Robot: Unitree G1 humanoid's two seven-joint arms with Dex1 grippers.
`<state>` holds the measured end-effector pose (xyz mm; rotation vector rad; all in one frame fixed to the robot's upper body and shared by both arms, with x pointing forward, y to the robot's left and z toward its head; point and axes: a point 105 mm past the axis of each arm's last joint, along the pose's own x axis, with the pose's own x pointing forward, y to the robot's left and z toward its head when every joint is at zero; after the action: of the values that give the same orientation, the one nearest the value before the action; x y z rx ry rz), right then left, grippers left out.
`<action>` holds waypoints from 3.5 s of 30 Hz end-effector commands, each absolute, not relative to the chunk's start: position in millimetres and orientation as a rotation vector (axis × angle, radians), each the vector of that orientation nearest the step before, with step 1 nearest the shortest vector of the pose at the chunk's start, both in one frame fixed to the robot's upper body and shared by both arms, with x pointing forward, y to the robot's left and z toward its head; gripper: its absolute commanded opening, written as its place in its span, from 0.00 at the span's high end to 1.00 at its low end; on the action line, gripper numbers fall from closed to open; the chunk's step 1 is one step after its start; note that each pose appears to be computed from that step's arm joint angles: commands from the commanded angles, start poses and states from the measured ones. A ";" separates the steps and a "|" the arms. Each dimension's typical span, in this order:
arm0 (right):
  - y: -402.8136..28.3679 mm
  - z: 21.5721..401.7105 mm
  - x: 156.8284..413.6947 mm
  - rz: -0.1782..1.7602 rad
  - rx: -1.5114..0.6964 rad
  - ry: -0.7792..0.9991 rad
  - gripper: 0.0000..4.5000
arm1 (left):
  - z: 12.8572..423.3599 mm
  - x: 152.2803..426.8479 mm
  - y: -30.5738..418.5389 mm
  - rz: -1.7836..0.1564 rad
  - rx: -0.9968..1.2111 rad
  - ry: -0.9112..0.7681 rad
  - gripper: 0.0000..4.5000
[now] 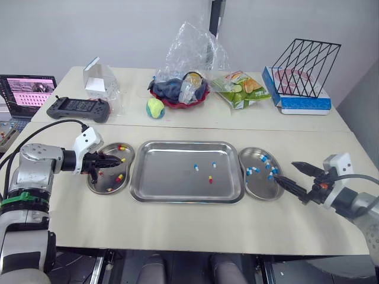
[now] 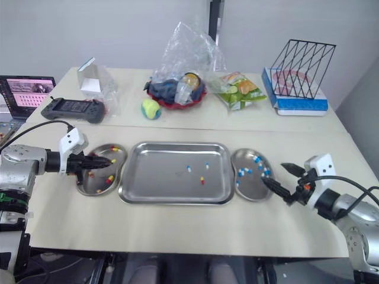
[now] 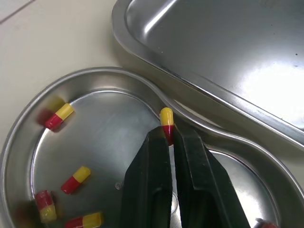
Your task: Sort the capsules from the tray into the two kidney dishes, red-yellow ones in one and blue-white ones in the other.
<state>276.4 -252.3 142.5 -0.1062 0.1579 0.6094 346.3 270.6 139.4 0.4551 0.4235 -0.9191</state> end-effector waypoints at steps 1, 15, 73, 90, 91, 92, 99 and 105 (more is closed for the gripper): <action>-249.7 151.9 278.6 0.625 -0.131 0.117 0.00 | 151.1 343.7 282.2 -0.872 0.527 0.389 0.83; -267.1 155.3 283.2 0.588 -0.111 0.126 0.00 | 184.9 322.1 306.9 -0.793 0.388 0.249 0.01; -324.8 161.8 304.5 0.481 -0.197 0.095 0.00 | 162.2 268.7 368.0 -0.607 0.151 0.048 0.01; -287.4 176.0 290.1 0.597 -0.214 0.050 0.00 | 174.6 276.2 313.0 -0.929 0.187 0.102 0.01; -282.5 175.3 287.7 0.613 -0.215 0.057 0.00 | 177.1 277.0 310.7 -0.940 0.192 0.103 0.01; -279.4 174.6 285.8 0.623 -0.213 0.064 0.00 | 179.2 277.8 309.7 -0.943 0.193 0.101 0.01; -248.9 174.3 282.5 0.695 -0.174 0.134 0.00 | 182.8 274.7 306.2 -0.963 0.215 0.122 0.01; -205.3 173.9 293.3 0.776 -0.133 0.138 0.00 | 185.3 263.7 317.6 -0.935 0.232 0.145 0.01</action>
<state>291.7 -222.4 161.8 -0.1230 0.1842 0.7393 267.3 312.5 164.3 0.1828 0.1925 -0.9468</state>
